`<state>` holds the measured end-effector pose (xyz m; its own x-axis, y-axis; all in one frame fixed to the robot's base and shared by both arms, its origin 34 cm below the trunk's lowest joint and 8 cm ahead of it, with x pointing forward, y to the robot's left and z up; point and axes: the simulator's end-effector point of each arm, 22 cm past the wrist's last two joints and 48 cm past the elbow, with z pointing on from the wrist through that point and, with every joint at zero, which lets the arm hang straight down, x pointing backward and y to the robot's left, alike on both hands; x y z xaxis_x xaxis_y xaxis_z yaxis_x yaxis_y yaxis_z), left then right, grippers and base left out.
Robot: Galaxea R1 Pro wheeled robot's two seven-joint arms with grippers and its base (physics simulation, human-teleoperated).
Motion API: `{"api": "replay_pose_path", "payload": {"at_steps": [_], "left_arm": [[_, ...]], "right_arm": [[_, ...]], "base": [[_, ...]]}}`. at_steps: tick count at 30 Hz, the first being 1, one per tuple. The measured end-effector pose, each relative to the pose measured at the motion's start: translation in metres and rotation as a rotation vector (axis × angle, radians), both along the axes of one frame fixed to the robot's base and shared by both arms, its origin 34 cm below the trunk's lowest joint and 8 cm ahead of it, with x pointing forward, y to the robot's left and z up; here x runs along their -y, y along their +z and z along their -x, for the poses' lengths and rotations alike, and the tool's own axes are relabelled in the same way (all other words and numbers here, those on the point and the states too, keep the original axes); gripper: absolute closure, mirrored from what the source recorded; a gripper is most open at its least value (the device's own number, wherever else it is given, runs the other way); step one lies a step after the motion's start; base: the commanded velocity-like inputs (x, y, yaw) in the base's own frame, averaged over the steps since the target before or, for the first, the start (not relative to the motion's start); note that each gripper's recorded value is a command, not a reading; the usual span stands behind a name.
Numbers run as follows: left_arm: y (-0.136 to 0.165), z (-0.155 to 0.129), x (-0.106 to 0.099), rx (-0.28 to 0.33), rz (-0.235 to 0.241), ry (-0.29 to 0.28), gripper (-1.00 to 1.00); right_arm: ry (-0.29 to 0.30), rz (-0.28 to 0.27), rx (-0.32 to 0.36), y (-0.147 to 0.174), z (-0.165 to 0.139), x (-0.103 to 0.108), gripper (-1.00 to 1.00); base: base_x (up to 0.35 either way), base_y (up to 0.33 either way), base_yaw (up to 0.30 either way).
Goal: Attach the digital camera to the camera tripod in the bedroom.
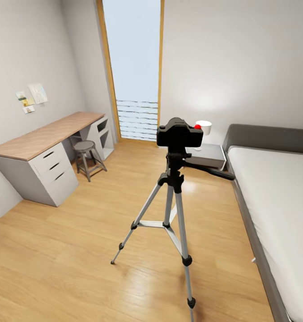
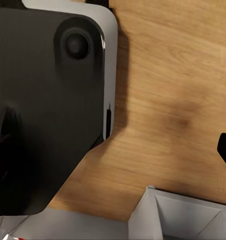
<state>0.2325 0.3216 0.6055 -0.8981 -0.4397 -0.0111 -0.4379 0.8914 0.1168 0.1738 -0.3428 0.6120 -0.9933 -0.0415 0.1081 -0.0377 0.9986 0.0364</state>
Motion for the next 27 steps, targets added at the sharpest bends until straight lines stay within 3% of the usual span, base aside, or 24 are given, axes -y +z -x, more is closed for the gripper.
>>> {"api": "replay_pose_path", "payload": {"at_steps": [27], "left_arm": [[0.006,-0.017,0.0,0.044,0.0,0.0,-1.0]], "right_arm": [[0.0,0.002,0.044,0.003,-0.017,0.001,-1.0]], "base": [[0.0,0.0,-0.075]]}}
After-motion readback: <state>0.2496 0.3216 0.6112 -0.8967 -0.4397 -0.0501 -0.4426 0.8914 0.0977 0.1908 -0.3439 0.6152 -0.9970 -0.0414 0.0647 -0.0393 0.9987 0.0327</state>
